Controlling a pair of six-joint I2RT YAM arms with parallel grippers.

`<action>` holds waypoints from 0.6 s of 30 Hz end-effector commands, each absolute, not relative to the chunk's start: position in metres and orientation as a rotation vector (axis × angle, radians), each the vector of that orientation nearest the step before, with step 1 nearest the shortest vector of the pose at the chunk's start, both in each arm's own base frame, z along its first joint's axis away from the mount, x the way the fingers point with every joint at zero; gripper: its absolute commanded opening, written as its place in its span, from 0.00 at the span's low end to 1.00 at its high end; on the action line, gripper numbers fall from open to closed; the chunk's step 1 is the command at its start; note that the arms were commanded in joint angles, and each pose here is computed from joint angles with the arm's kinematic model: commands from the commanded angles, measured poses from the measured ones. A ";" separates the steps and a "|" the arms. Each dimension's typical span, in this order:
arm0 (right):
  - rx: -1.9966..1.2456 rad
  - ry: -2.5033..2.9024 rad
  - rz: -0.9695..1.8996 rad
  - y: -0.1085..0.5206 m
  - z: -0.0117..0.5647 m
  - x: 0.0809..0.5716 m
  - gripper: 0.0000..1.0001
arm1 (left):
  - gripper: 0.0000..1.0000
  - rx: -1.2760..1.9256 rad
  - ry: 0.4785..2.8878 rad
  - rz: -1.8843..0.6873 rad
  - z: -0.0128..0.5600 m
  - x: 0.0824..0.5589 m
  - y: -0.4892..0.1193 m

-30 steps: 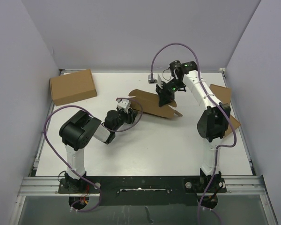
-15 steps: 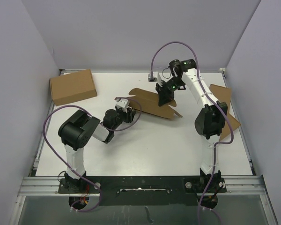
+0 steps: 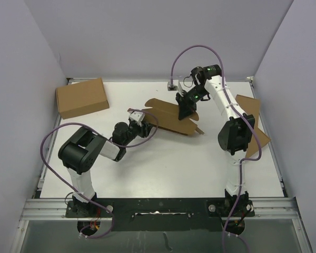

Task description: Fold the paper box

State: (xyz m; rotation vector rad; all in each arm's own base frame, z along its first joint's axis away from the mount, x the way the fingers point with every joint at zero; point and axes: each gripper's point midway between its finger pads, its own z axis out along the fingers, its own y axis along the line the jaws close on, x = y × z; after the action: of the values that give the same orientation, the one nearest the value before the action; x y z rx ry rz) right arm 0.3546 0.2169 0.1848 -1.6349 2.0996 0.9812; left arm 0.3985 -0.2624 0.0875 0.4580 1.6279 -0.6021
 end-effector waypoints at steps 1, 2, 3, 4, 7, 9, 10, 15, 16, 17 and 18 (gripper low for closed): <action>-1.612 2.087 1.038 0.220 0.205 0.343 0.00 | 0.43 0.468 1.445 -0.621 0.149 0.391 -0.262; -1.611 2.090 1.047 0.220 0.206 0.342 0.00 | 0.43 0.470 1.445 -0.617 0.150 0.388 -0.261; -1.609 2.090 1.050 0.220 0.207 0.341 0.00 | 0.43 0.472 1.444 -0.613 0.151 0.386 -0.260; -1.608 2.088 1.054 0.221 0.208 0.340 0.00 | 0.42 0.474 1.446 -0.606 0.152 0.385 -0.259; -1.596 2.083 1.074 0.224 0.211 0.337 0.00 | 0.41 0.467 1.456 -0.591 0.152 0.382 -0.255; -1.587 2.082 1.089 0.226 0.213 0.335 0.00 | 0.39 0.469 1.459 -0.592 0.152 0.381 -0.255; -1.584 2.081 1.094 0.228 0.215 0.335 0.00 | 0.39 0.469 1.461 -0.592 0.152 0.380 -0.255; -1.562 2.092 1.115 0.231 0.217 0.334 0.00 | 0.37 0.467 1.472 -0.579 0.146 0.379 -0.254; -1.559 2.091 1.120 0.232 0.217 0.333 0.00 | 0.37 0.466 1.473 -0.576 0.145 0.379 -0.254; -1.556 2.092 1.121 0.232 0.217 0.333 0.00 | 0.36 0.463 1.476 -0.572 0.144 0.379 -0.253; -1.554 2.094 1.126 0.232 0.217 0.333 0.00 | 0.35 0.460 1.481 -0.568 0.143 0.380 -0.253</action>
State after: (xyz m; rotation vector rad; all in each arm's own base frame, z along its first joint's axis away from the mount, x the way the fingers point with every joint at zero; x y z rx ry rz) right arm 0.3462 0.2246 0.1917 -1.5912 2.1222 1.0586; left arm 0.3768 -0.2548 0.1136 0.4844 1.5708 -0.5887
